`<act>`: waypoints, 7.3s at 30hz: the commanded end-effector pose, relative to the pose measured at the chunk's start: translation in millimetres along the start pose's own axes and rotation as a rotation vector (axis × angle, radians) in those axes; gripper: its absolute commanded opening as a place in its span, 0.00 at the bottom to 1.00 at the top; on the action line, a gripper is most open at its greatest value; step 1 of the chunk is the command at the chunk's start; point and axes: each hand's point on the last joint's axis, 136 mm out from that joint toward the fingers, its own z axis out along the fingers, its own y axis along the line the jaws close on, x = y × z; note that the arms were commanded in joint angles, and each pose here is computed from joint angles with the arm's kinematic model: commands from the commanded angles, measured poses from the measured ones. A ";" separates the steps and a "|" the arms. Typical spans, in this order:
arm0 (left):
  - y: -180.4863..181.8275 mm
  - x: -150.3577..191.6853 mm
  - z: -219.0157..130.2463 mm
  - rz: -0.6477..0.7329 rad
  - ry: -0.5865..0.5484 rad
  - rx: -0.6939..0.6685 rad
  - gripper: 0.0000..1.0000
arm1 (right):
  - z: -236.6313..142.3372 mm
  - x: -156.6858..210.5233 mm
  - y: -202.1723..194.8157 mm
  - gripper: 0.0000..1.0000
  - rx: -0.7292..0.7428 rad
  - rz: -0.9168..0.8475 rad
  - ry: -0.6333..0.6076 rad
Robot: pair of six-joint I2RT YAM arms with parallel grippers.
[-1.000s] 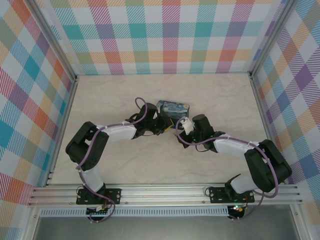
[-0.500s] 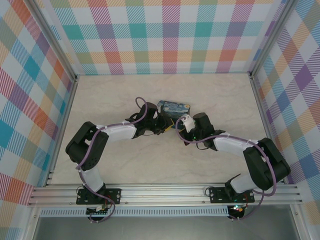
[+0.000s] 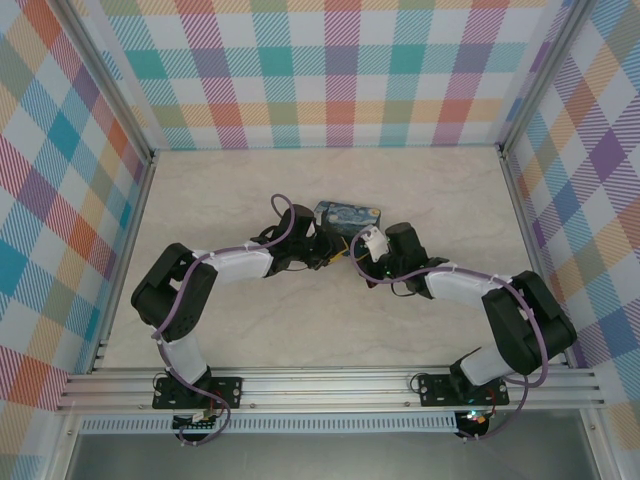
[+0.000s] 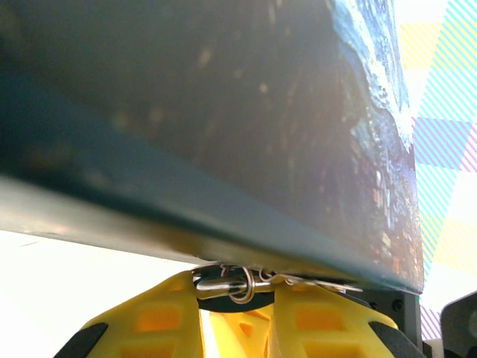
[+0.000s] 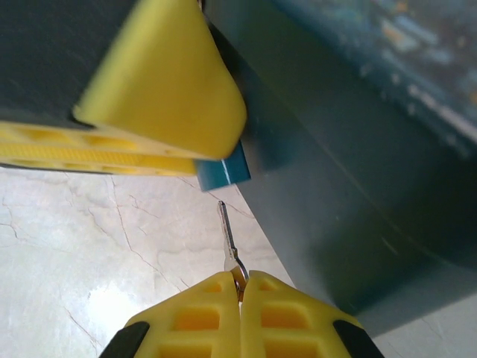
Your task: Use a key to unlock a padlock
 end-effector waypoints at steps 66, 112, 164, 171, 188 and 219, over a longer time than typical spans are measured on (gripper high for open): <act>-9.0 17.7 8.8 -0.013 0.072 0.068 0.09 | 21.4 -14.5 25.5 0.00 -0.211 0.279 -0.086; 36.8 29.0 -5.5 -0.122 -0.091 0.090 0.40 | 5.5 -15.2 56.1 0.00 -0.263 0.995 0.083; -11.6 9.9 -8.6 -0.214 -0.118 0.178 0.00 | -89.1 -51.9 24.5 0.75 0.331 -0.522 -0.234; -27.7 8.0 -11.5 -0.197 -0.109 0.206 0.00 | -76.5 -21.2 41.7 0.99 0.262 -0.835 -0.287; -34.3 8.1 -17.3 -0.229 -0.121 0.222 0.00 | -55.1 -35.3 35.1 0.61 0.343 -0.804 -0.274; -35.9 8.6 -20.9 -0.241 -0.128 0.217 0.00 | -19.5 -45.2 31.7 0.25 0.329 -0.746 -0.272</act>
